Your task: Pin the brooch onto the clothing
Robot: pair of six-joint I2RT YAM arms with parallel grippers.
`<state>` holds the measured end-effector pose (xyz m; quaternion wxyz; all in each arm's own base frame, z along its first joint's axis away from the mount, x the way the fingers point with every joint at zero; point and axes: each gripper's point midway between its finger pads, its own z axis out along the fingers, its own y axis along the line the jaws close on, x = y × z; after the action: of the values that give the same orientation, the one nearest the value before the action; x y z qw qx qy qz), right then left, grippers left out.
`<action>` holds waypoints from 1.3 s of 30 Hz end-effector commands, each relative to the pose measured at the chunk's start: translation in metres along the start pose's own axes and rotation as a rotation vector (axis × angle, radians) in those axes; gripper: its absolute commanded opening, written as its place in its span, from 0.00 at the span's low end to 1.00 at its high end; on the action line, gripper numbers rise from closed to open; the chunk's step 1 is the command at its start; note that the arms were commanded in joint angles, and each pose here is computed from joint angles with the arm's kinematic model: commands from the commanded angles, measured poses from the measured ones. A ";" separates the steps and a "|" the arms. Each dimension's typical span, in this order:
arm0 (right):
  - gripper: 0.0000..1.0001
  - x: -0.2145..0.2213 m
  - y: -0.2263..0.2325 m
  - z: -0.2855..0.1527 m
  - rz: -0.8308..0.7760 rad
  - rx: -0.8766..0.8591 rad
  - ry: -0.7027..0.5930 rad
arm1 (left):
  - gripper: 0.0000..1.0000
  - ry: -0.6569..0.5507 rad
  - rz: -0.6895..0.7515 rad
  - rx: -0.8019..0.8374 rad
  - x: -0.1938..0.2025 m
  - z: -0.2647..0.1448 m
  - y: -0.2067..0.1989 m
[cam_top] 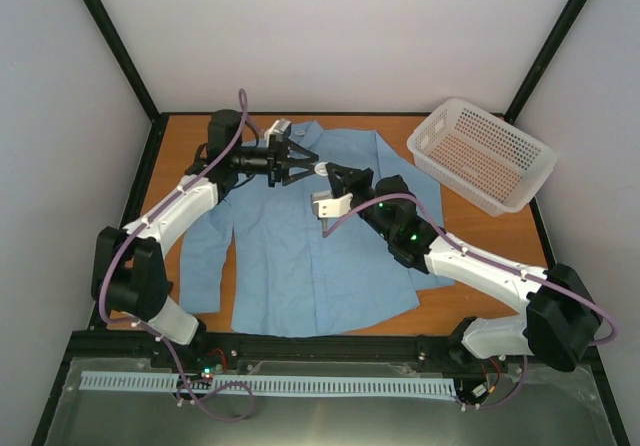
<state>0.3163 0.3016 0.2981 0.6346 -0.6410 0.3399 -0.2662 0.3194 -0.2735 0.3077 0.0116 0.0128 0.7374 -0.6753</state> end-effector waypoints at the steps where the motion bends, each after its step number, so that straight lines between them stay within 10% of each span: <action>1: 0.03 -0.006 -0.026 0.002 0.013 0.088 -0.008 | 0.37 0.038 0.026 0.018 0.003 0.006 -0.008; 34: 0.11 -0.010 -0.029 0.000 0.029 0.086 -0.017 | 0.01 0.046 0.017 0.010 -0.007 0.013 -0.005; 39: 0.42 -0.008 -0.036 -0.003 0.068 0.103 -0.007 | 0.01 0.043 0.039 0.010 -0.007 0.012 -0.009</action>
<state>0.3150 0.3049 0.2998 0.6407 -0.6345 0.3482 -0.2562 0.3271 -0.2815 0.2989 -0.0098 0.0110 0.7387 -0.6738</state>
